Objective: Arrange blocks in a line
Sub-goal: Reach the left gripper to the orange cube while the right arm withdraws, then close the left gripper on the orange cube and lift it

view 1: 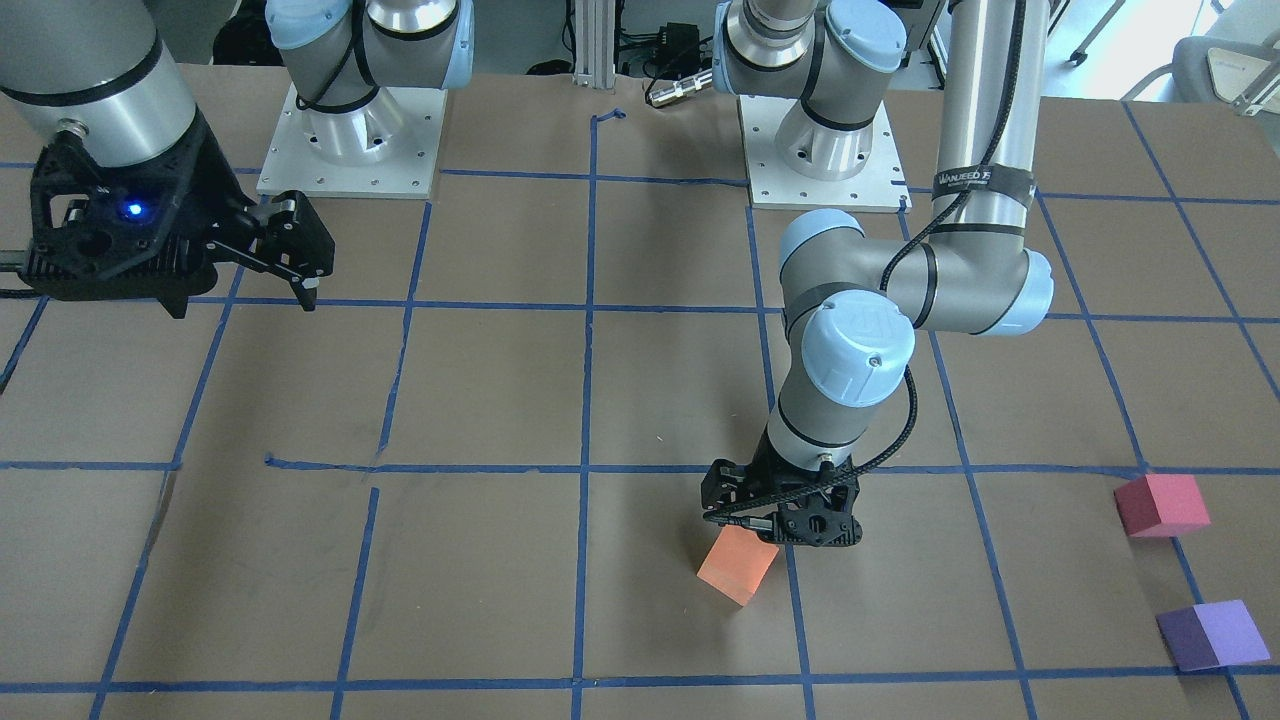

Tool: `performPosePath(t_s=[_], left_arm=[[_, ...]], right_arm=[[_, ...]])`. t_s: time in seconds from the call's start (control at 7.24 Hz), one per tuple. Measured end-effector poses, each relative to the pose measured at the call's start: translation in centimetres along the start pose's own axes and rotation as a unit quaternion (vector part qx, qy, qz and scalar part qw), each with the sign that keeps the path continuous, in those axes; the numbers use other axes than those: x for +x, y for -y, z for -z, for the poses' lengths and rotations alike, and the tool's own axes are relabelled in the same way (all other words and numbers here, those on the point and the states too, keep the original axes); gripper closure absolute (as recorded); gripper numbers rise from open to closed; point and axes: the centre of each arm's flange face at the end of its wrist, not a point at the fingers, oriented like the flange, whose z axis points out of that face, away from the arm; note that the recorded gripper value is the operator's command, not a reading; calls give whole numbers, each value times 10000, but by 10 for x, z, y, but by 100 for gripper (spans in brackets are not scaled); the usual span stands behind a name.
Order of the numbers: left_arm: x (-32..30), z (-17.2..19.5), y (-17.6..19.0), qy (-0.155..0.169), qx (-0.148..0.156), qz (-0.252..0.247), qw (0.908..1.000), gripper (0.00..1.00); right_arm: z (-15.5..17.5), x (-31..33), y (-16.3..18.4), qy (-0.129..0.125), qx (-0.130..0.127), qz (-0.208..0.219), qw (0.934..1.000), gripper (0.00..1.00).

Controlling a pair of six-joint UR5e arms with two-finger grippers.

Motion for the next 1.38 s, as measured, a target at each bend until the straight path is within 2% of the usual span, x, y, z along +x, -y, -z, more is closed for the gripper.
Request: performPosePath(t_s=[0.28, 0.55, 0.69, 0.83, 1.38], left_arm=[[11, -8, 0, -32, -51, -897, 9960, 0], [14, -12, 11, -9, -10, -1703, 9854, 0], [13, -12, 19, 22, 6, -1947, 9809, 0], [13, -14, 23, 33, -9, -2053, 9787, 0], [12, -41, 24, -15, -190, -2092, 9777, 0]], right_arm=[[9, 0, -10, -11, 1, -5, 10000, 0], [18, -3, -20, 34, 12, -57, 10000, 0], [18, -6, -22, 43, 2, -195, 9998, 0], [15, -12, -25, 37, -33, -289, 9996, 0], [-6, -25, -36, -11, -260, -201, 9995, 0]])
